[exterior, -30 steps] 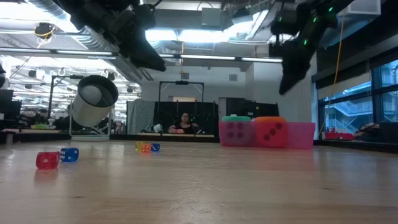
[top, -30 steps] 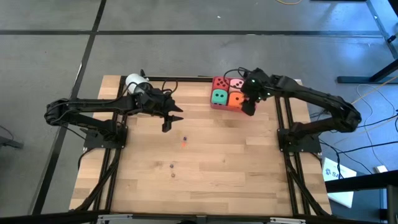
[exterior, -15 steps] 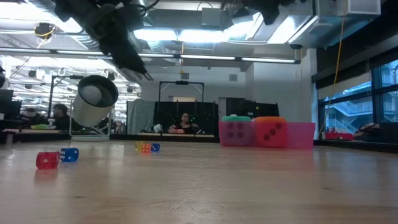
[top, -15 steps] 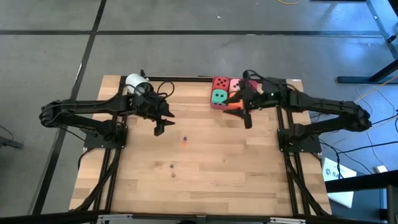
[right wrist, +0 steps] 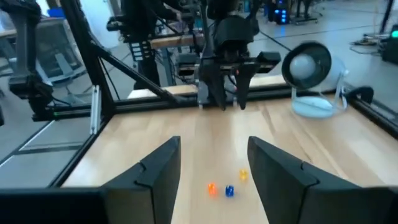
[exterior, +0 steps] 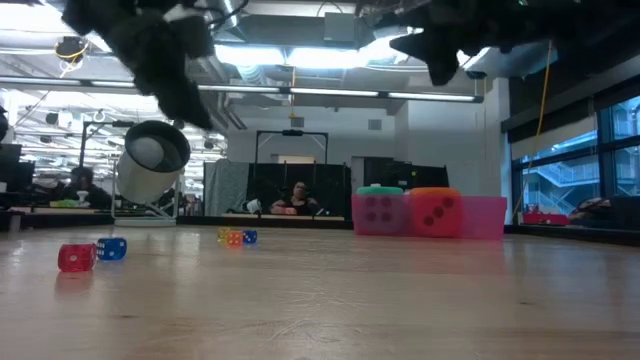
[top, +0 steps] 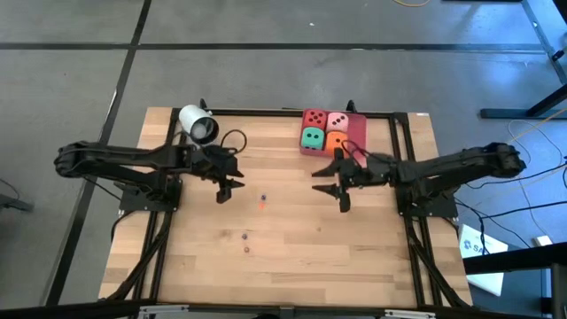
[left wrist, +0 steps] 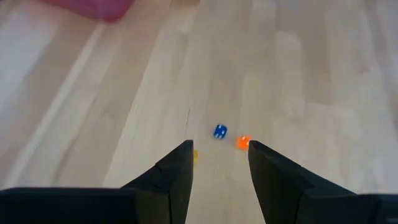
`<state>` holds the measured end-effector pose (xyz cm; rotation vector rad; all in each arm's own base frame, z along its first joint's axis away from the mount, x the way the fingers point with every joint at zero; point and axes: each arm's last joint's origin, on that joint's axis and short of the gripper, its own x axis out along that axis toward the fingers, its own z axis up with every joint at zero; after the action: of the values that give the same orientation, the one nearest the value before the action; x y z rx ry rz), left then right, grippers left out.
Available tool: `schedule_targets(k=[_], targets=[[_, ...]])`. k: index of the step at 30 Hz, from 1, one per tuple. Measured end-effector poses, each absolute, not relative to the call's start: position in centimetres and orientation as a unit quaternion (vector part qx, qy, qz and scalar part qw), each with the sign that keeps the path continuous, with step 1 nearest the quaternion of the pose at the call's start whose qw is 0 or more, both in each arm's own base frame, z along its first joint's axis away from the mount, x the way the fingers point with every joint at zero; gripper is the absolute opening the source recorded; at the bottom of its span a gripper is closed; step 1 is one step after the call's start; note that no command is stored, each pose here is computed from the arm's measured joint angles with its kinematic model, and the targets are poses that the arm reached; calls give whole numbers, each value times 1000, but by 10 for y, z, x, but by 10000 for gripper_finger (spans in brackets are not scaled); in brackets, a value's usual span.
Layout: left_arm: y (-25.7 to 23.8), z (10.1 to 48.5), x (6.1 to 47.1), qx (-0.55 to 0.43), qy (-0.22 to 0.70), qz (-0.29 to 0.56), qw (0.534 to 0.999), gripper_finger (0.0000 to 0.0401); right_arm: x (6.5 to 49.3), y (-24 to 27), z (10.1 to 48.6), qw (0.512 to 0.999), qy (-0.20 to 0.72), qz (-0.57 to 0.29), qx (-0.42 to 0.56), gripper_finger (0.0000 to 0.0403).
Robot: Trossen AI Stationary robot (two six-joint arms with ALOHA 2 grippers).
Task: Pick & Place Dice
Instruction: Put the small yellow dice into the red bin
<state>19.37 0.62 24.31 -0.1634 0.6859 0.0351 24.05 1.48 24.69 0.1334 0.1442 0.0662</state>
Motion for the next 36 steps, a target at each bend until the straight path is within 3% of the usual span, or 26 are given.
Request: schedule_targets(k=[8,14,25,36], targets=[[-3,196,190,-82,279,46,956,152,233,45,212,997,-4,26,76,185],[-8,162,183,-45,278,84,956,148,247,52,190,996,25,-8,89,185],[-9,133,196,-58,277,81,956,150,283,64,166,994,25,-3,103,185],[-12,108,213,-66,279,53,957,145,290,68,164,994,27,13,108,185]])
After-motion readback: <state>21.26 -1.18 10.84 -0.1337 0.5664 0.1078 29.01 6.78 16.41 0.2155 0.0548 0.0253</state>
